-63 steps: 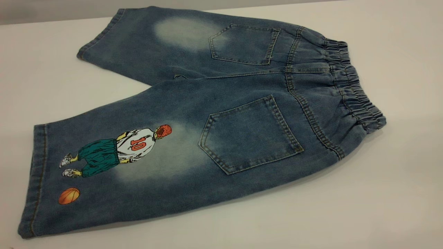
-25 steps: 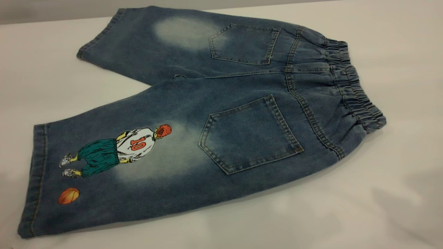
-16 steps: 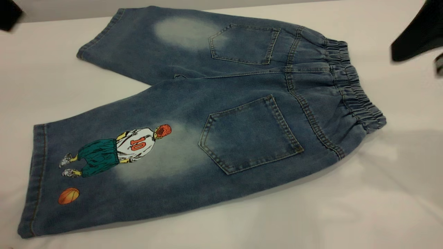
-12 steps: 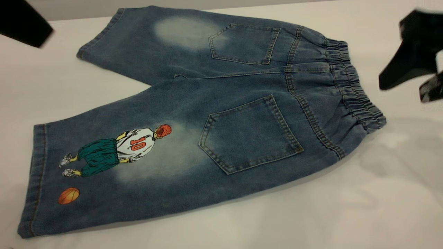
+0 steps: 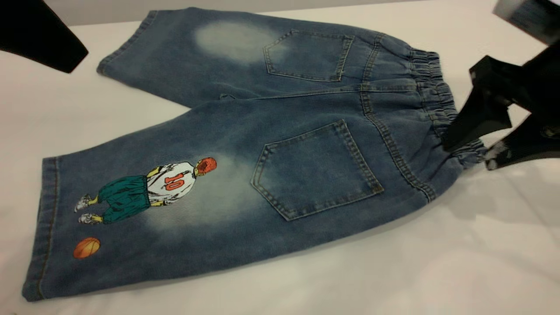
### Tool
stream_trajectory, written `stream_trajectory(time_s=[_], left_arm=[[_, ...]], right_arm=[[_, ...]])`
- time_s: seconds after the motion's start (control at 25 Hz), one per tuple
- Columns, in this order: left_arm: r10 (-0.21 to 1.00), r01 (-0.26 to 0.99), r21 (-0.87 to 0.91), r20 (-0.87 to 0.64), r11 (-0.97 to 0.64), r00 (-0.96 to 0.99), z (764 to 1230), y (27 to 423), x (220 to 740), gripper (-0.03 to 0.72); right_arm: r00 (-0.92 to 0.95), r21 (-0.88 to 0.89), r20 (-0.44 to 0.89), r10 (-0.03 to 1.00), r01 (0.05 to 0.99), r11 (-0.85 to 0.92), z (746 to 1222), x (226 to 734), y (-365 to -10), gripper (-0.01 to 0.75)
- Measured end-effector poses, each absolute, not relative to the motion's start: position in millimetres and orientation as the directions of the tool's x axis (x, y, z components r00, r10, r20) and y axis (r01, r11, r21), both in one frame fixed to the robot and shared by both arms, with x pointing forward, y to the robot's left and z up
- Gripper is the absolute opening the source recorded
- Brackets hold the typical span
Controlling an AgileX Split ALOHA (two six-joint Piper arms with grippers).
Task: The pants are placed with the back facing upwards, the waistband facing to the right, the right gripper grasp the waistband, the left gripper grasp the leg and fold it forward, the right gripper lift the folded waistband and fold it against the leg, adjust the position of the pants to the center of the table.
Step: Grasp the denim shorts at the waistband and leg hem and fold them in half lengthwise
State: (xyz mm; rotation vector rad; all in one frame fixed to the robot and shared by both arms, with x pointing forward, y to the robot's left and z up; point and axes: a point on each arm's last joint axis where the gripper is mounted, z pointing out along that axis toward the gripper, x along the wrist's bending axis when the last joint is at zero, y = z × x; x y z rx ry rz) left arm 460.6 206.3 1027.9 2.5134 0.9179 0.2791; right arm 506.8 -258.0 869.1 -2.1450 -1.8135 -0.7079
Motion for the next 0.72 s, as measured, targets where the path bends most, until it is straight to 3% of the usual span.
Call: stream_trajectory(time_s=[0.4,0.72], left_arm=[[0.65,0.559,0.476,0.036,-0.679,0.759,1028.2,206.2,460.4,0.435],[0.65,0.56,0.474,0.033,-0.68,0.76,1028.1,206.2,460.1,0.435]], right_arm=[[-0.058,0.221,0.353,0.934,0.975,-0.023,867.4,512.6,-269.0,0.379],[0.122,0.213,0.388,0.914,0.953,-0.217,862.8,531.1,-270.8,0.379]])
